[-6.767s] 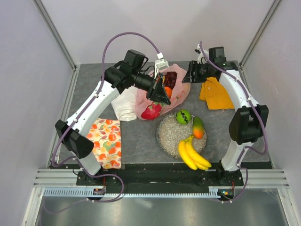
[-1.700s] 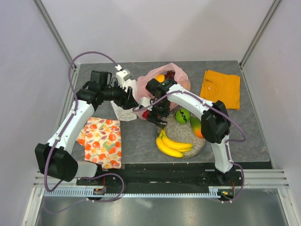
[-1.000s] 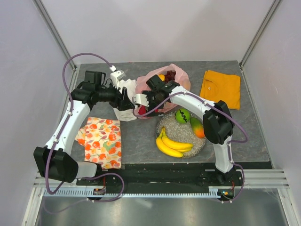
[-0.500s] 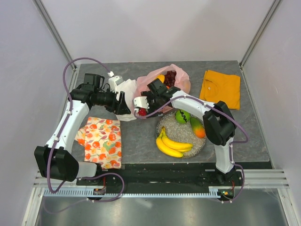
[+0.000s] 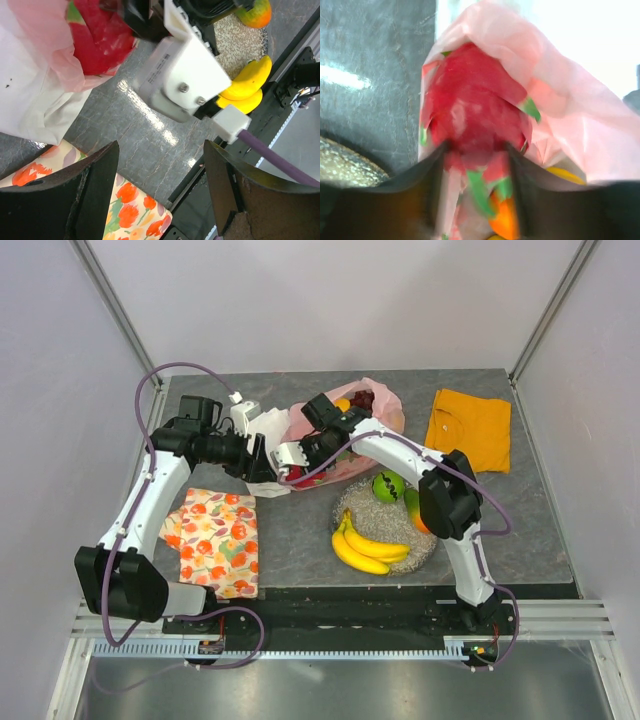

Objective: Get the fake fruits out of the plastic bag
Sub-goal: Take out the fake fruit from the plastic bag.

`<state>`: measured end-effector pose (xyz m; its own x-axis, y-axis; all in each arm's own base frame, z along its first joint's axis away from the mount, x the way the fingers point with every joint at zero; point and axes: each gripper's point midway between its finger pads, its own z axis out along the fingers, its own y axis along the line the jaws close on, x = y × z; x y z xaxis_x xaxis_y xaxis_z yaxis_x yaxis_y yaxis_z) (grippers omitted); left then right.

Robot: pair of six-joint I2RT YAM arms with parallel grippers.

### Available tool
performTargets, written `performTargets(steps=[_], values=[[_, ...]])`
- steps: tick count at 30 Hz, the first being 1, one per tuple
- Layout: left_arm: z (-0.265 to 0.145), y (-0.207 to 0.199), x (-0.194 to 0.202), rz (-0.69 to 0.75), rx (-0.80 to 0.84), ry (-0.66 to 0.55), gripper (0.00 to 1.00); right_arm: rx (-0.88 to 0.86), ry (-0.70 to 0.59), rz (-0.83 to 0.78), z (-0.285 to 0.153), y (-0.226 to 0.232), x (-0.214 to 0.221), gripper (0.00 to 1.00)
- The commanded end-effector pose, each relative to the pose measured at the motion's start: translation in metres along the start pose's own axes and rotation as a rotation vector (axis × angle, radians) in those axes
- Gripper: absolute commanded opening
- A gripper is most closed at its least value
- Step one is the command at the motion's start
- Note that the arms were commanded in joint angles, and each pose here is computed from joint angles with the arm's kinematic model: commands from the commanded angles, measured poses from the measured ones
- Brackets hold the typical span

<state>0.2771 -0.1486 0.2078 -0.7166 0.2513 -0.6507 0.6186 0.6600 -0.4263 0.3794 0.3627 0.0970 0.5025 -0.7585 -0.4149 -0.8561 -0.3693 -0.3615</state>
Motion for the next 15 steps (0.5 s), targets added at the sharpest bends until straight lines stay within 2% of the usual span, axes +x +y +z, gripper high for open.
performTargets(steps=[1,3,8,10,12,15], values=[[-0.005,-0.003,-0.005,0.026,0.016,-0.037,0.75,-0.155,-0.013,0.07,0.008,0.035,0.002,0.4],[-0.005,-0.003,-0.006,0.023,0.015,-0.041,0.75,-0.119,-0.029,0.086,-0.002,0.026,-0.003,0.31],[-0.009,-0.004,-0.014,0.039,0.012,-0.064,0.75,0.027,-0.105,0.1,-0.069,0.0,-0.032,0.25],[-0.009,-0.004,-0.019,0.051,0.01,-0.077,0.75,0.061,-0.138,0.094,-0.095,0.0,-0.045,0.24],[-0.01,-0.003,-0.023,0.057,0.01,-0.087,0.75,0.061,-0.157,0.115,-0.109,0.005,-0.053,0.17],[-0.01,-0.003,-0.03,0.064,0.014,-0.101,0.75,0.085,-0.194,0.162,-0.132,0.008,-0.068,0.15]])
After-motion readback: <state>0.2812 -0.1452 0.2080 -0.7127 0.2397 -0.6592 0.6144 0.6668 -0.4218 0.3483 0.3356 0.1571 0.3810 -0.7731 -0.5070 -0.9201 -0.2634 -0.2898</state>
